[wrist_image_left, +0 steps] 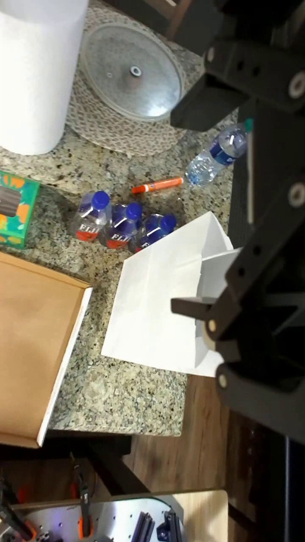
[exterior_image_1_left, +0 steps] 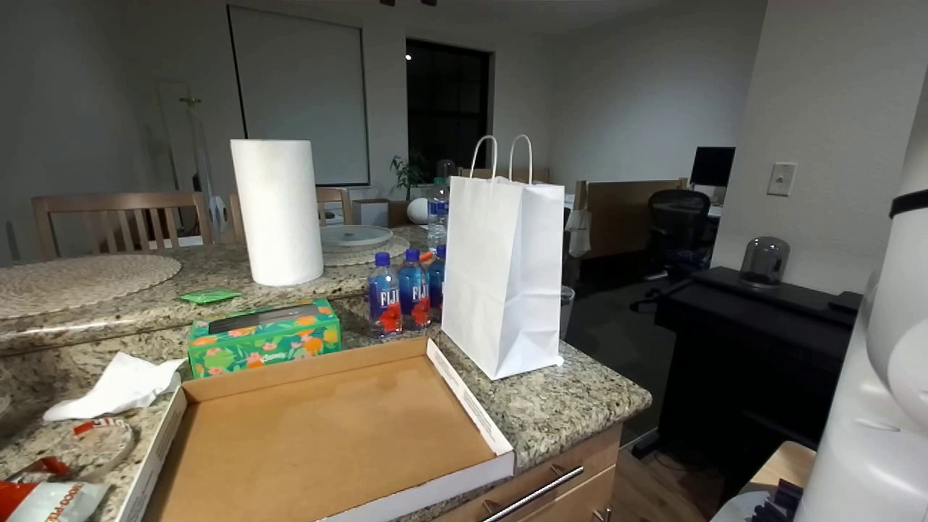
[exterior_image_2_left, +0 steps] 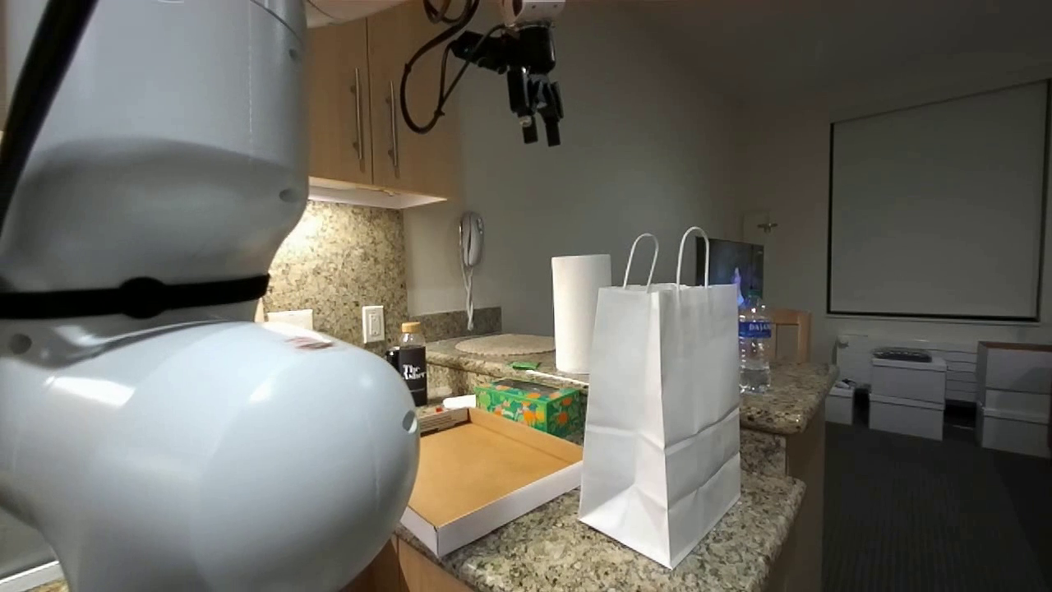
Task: Put the socks in the white bag
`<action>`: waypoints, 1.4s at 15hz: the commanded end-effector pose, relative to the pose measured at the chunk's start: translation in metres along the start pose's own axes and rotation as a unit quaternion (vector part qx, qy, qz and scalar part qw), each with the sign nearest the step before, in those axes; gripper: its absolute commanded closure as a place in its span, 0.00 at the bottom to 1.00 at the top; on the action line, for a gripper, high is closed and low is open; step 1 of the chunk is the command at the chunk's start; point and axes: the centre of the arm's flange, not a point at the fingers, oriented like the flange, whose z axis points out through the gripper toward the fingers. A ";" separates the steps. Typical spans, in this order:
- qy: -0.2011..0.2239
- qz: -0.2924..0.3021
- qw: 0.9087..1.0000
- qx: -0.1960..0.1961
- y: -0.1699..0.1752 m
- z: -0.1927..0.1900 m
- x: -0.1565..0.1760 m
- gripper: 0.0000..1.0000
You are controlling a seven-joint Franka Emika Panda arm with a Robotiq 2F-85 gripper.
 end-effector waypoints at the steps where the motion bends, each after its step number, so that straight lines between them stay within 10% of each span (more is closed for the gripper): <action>1: -0.020 -0.094 0.995 -0.021 -0.004 -0.003 -0.007 0.00; 9: -0.020 -0.148 0.989 -0.022 -0.007 0.003 0.005 0.00; 15: -0.054 -0.306 0.950 -0.015 0.028 -0.015 0.035 0.00; 21: -0.062 -0.450 0.890 -0.039 0.099 -0.024 -0.006 0.00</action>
